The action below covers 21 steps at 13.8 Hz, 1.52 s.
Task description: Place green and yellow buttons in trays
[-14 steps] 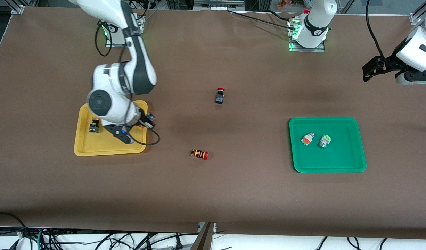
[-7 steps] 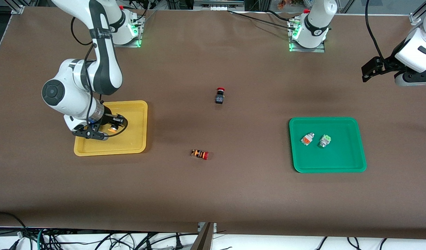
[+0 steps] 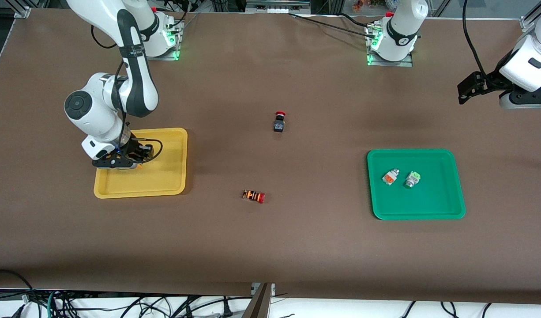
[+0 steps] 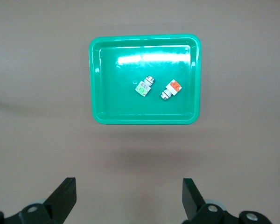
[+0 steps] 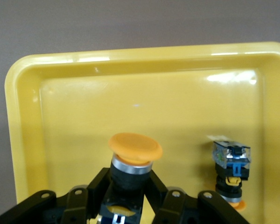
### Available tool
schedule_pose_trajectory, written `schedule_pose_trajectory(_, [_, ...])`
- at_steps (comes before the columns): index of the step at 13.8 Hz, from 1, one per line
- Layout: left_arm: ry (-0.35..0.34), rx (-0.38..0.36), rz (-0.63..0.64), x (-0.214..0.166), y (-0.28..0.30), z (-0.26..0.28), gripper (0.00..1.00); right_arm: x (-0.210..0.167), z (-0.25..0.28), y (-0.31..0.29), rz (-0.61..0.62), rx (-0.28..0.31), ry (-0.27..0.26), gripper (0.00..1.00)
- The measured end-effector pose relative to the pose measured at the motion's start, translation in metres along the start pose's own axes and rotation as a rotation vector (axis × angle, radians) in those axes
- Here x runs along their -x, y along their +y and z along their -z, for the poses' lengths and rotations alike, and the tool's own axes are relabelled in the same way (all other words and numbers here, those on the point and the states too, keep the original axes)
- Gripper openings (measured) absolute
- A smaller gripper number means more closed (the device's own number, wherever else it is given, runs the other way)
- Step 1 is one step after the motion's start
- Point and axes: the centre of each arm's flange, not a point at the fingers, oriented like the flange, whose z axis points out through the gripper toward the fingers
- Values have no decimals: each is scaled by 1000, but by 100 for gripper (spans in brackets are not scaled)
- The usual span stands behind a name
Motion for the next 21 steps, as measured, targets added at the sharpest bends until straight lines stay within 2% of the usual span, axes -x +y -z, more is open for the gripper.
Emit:
schedule_pose_trajectory(2, [0, 0, 0, 0, 0, 0, 100, 1, -1, 2, 0, -14, 12, 52])
schedule_pose_trajectory(6, [0, 0, 1, 0, 0, 0, 100, 1, 1, 2, -30, -48, 22, 91])
schedule_pose_trajectory(10, [8, 1, 4, -3, 0, 4, 100, -17, 33, -1, -32, -110, 13, 93])
schedule_pose_trajectory(14, [-9, -1, 3, -11, 1, 5, 100, -71, 119, 33, -49, -176, 10, 93])
schedule_pose_trajectory(16, [-19, -1, 3, -12, 2, 4, 100, -93, 151, 60, -34, -183, -12, 92])
schedule_pose_trajectory(19, [-19, -1, 3, -12, 2, 4, 100, -113, 173, 58, 1, -166, -66, 93])
schedule_pose_trajectory(21, [-18, -1, 3, -12, 2, 5, 100, -122, 185, 55, 18, -153, -82, 92])
